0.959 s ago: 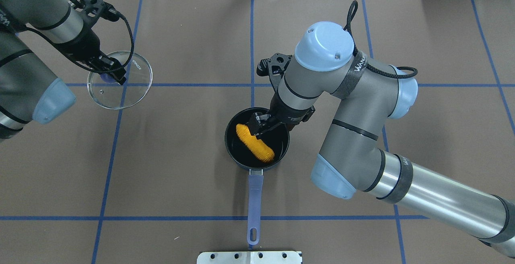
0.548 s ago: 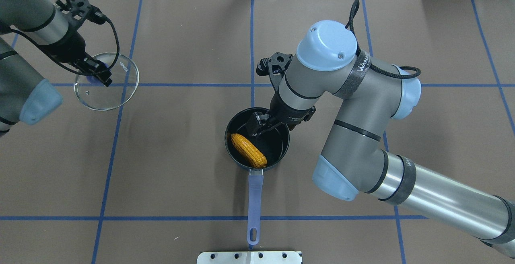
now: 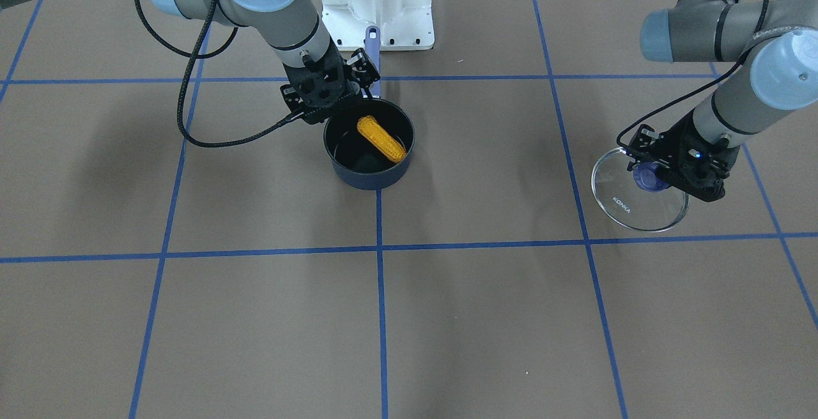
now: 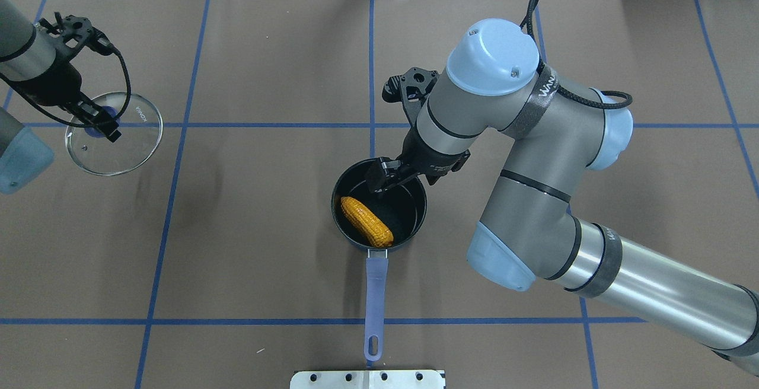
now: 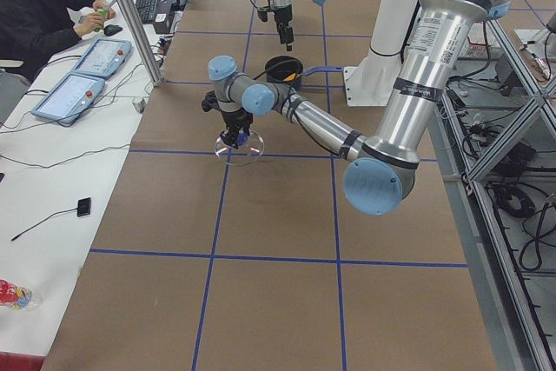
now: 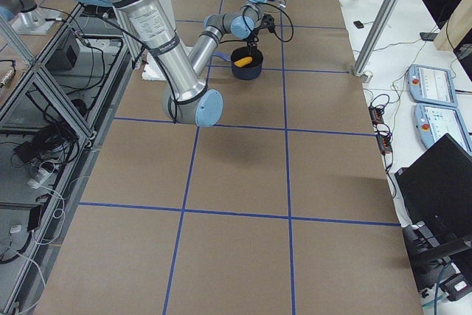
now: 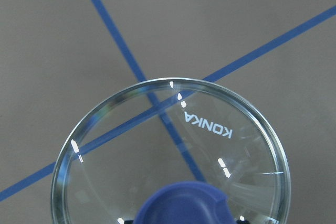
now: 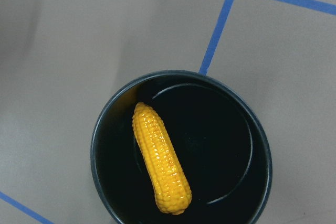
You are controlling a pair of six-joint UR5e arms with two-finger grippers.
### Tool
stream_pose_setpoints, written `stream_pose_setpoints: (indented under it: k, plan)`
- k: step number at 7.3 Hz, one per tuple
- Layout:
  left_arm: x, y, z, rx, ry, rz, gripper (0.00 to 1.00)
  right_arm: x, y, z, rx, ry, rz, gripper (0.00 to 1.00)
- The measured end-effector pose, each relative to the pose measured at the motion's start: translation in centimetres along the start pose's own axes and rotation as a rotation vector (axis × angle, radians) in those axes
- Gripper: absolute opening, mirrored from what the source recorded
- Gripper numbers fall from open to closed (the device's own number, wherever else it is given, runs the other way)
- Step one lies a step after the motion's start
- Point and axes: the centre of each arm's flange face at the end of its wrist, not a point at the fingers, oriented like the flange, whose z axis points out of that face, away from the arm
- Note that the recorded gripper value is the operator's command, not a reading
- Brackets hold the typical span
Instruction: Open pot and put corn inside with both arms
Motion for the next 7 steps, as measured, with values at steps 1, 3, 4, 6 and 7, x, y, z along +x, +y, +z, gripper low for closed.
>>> stream_pose_setpoints:
  k: [1, 3, 4, 6, 7]
  plan:
    - [-1.0, 0.6, 1.1, -0.018, -0.001, 0.01, 0.63, 0.7, -0.3, -0.2, 0.004, 0.006, 0.007, 1.0]
    - [-2.2, 1.5, 2.7, -0.046, 0.0, 0.03, 0.63, 1.7, -0.4, 0.0, 0.005, 0.018, 0.017, 1.0]
    - [-2.5, 1.6, 3.3, -0.056, 0.0, 0.028, 0.63, 1.8, -0.4, 0.1, 0.005, 0.021, 0.018, 1.0]
    - [-2.8, 1.5, 4.2, -0.075, 0.023, 0.022, 0.64, 2.2, -0.3, 0.3, 0.002, 0.027, 0.021, 1.0]
    - [-2.6, 1.4, 4.4, -0.079, 0.05, 0.019, 0.64, 2.4, -0.2, 0.4, 0.0, 0.029, 0.023, 1.0]
